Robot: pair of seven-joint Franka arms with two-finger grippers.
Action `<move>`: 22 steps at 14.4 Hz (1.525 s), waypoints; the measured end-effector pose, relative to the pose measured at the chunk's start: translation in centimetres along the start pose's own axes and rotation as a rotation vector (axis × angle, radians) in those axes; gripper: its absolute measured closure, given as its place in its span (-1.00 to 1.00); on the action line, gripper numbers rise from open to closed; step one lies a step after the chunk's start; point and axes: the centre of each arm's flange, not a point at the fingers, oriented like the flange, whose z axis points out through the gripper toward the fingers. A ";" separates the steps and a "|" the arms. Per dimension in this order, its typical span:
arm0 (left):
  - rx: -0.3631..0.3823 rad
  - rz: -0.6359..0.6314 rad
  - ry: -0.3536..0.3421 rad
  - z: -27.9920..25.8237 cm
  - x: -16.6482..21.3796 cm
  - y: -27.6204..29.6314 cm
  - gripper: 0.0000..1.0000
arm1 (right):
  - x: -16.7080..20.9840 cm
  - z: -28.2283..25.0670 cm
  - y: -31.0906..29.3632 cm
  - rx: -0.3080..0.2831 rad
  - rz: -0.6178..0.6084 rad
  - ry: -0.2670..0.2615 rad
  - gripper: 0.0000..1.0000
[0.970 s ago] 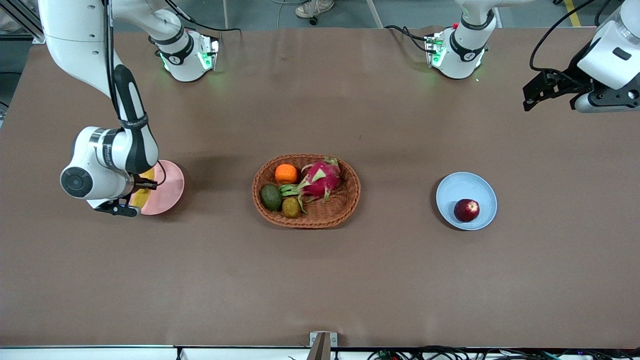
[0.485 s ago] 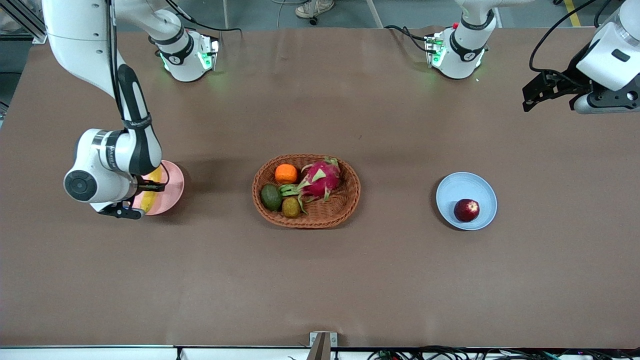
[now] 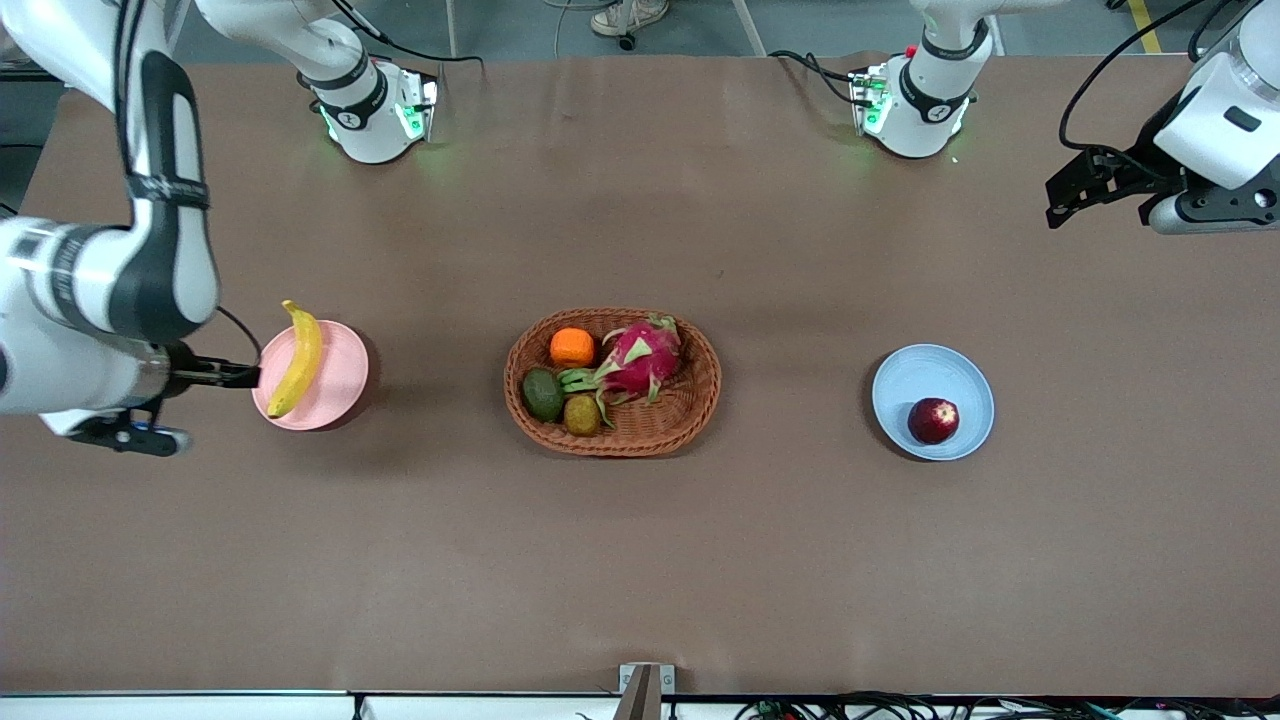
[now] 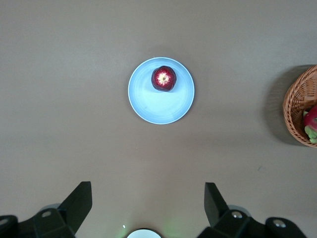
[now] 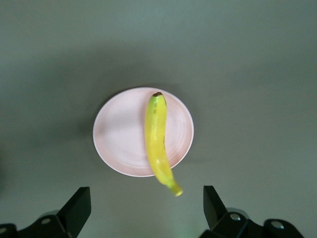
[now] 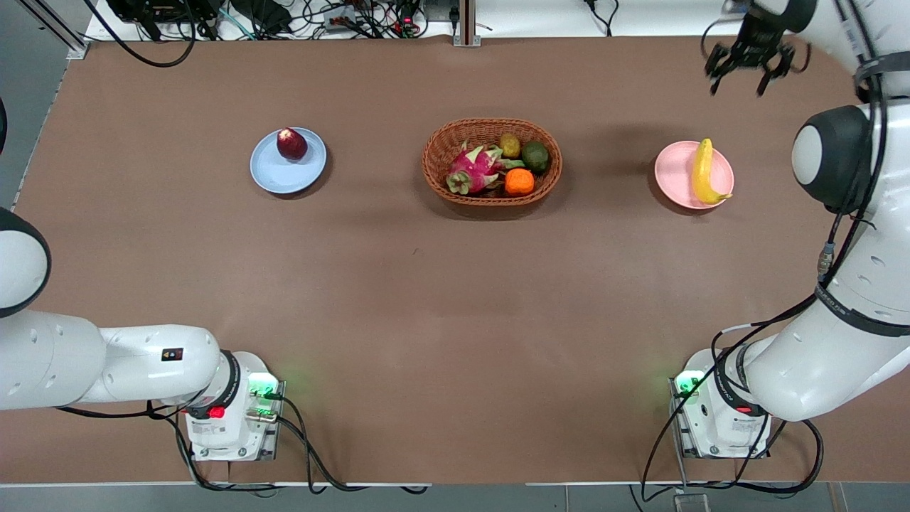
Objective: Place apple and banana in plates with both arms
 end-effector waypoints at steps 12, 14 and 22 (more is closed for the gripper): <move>-0.007 -0.001 0.030 0.5 1.1 0.0 -1.00 | -4.6 -15.2 4.0 0.109 0.005 0.278 -1.00; -0.008 -0.001 0.032 0.5 1.1 0.0 -1.00 | -4.6 -15.4 4.5 0.147 -0.010 0.282 -1.00; -0.008 0.006 0.039 0.2 1.1 0.4 -1.00 | -7.7 -18.3 7.5 0.147 -0.019 0.325 -1.00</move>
